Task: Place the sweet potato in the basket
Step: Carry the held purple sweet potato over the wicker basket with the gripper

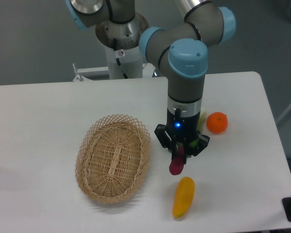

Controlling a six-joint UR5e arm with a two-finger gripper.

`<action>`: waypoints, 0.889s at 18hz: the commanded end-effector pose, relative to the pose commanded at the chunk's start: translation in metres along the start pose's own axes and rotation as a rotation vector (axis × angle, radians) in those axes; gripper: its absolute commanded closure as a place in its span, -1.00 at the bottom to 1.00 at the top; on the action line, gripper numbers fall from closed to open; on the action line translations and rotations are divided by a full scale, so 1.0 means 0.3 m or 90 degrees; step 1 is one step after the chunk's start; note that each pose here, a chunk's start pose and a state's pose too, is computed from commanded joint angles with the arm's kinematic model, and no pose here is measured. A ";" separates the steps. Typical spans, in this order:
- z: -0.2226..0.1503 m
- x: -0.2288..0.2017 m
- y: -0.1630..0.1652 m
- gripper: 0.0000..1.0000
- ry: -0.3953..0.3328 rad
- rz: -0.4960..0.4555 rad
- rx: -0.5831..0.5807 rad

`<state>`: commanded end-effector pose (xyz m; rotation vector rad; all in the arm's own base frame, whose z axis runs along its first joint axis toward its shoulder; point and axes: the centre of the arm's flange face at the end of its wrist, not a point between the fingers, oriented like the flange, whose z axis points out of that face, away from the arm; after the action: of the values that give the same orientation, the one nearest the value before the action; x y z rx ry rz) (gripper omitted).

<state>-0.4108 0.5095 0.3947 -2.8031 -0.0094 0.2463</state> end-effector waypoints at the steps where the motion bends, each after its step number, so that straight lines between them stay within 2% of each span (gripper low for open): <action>1: 0.002 0.001 0.001 0.38 0.001 0.000 -0.001; 8: 0.005 0.025 -0.015 0.38 0.006 0.004 -0.004; 12: 0.003 0.092 -0.049 0.38 0.007 -0.001 -0.010; 13: -0.002 0.121 -0.065 0.38 0.009 -0.017 -0.012; 15: 0.000 0.170 -0.085 0.38 0.008 -0.088 -0.022; 16: -0.014 0.211 -0.108 0.38 0.007 -0.099 -0.019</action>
<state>-0.3469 0.5408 0.3984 -2.8153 -0.2302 0.1946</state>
